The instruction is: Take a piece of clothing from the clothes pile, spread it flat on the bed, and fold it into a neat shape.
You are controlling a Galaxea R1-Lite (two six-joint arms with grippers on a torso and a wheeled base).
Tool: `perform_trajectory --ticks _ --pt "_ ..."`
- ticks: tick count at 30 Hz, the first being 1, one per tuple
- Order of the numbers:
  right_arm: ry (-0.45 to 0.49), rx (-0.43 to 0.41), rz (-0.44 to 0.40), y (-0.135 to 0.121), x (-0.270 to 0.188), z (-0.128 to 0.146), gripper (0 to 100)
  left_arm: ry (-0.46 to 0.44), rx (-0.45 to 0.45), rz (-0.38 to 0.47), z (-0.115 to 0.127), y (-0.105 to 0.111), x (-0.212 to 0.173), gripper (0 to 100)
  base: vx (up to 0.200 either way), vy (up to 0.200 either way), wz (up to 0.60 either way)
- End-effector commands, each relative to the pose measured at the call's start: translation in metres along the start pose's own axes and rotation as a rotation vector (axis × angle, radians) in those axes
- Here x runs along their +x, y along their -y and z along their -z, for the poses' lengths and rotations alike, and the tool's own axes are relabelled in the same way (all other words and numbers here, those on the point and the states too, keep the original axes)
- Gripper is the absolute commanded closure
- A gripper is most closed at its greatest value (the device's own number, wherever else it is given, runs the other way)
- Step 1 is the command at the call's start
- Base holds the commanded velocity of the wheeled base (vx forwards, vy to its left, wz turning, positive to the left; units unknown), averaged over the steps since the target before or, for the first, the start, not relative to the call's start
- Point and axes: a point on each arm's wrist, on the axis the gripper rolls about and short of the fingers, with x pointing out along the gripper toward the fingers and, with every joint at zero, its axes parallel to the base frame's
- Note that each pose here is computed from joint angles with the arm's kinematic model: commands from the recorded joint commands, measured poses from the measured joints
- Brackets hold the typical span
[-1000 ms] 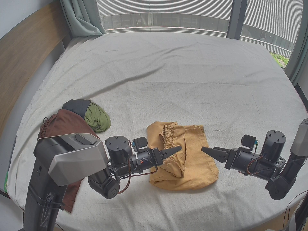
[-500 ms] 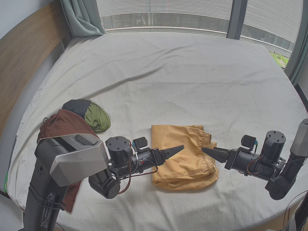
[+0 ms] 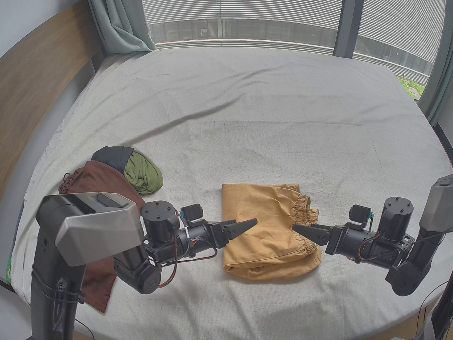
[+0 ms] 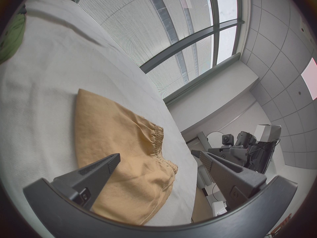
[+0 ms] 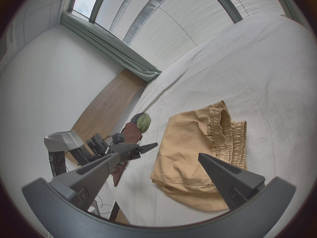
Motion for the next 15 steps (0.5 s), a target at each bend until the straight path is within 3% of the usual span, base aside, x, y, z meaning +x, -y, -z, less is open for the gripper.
perform_trajectory --ticks 1,8,15 --pt "-0.033 0.023 0.030 0.011 0.006 0.008 0 0.042 0.015 -0.022 -0.020 0.007 -0.020 0 0.000 0.000 0.00" --pt "-0.048 0.051 0.078 0.026 0.006 0.013 0 0.057 0.056 -0.082 -0.030 0.007 -0.049 0 0.000 0.000 0.00" --pt "-0.052 0.066 0.108 0.031 -0.001 0.014 0 0.096 0.095 -0.162 -0.051 -0.009 -0.094 0 0.000 0.000 0.00"
